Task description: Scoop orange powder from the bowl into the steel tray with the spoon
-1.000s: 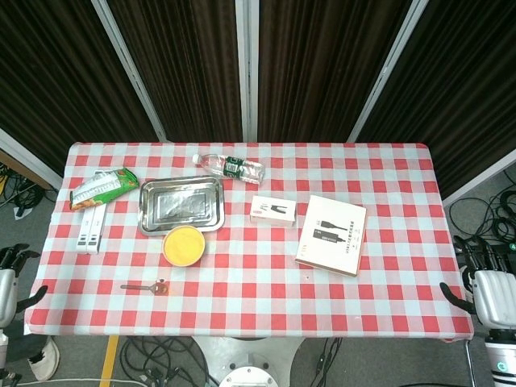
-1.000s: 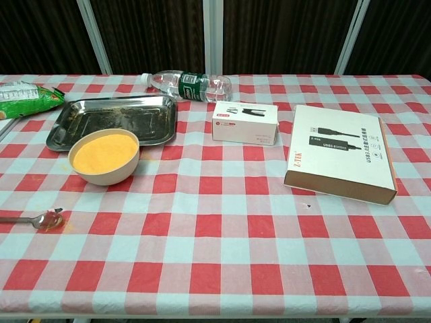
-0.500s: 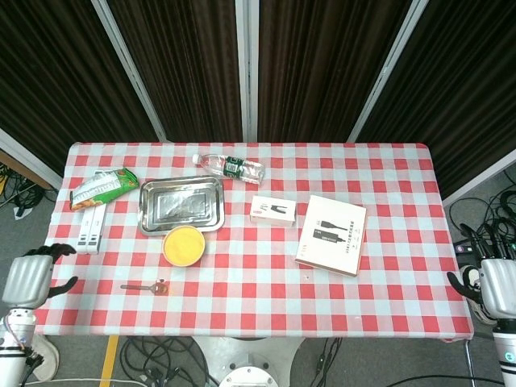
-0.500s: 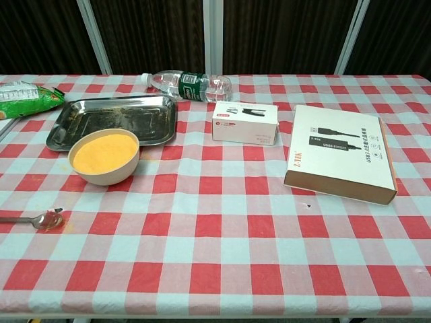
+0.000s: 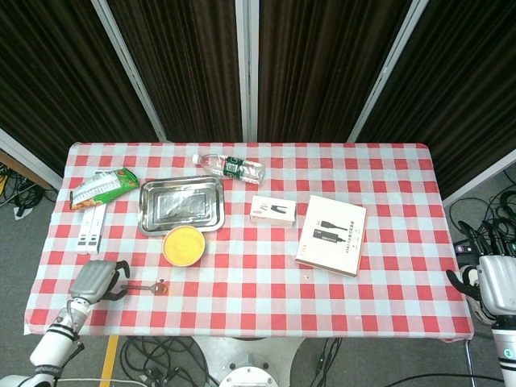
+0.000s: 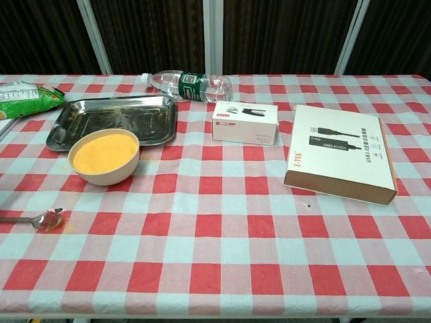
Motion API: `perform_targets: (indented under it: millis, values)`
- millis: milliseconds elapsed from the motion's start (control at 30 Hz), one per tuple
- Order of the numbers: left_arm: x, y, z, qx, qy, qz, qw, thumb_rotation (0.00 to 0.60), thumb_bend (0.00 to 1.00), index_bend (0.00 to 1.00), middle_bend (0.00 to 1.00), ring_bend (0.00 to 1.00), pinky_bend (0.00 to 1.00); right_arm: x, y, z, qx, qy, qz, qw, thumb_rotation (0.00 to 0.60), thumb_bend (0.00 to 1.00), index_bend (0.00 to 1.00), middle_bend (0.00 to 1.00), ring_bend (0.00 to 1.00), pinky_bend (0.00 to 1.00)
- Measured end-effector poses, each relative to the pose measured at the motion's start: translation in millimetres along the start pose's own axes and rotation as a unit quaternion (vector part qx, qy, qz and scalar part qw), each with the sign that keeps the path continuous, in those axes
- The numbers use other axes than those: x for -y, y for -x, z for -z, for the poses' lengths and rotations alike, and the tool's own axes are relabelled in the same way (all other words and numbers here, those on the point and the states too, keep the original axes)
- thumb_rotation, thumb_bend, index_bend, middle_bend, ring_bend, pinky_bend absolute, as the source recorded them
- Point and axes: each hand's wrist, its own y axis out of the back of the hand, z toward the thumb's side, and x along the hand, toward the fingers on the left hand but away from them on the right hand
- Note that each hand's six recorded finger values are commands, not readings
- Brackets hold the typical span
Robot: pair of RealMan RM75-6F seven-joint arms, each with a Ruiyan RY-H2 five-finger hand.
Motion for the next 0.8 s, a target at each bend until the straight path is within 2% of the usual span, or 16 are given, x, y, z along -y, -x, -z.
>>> perform_targets:
  millis: [333, 800]
  values:
    - [19.6, -15.2, -18.0, 0.004, 0.014, 0.023, 0.9996, 0.600, 0.36, 0.57, 1.00, 0.97, 1.00, 1.7, -2.8, 3.4, 0.005, 0.006, -0.003, 1.0000, 0.600, 0.15, 0.09, 0.22, 0.03, 0.12]
    - [26.8, -15.9, -14.6, -0.009, 0.014, 0.028, 0.9995, 0.600, 0.37, 0.60, 1.00, 0.97, 1.00, 6.4, -4.5, 8.7, 0.012, 0.011, -0.009, 0.9998, 0.600, 0.15, 0.09, 0.22, 0.03, 0.12]
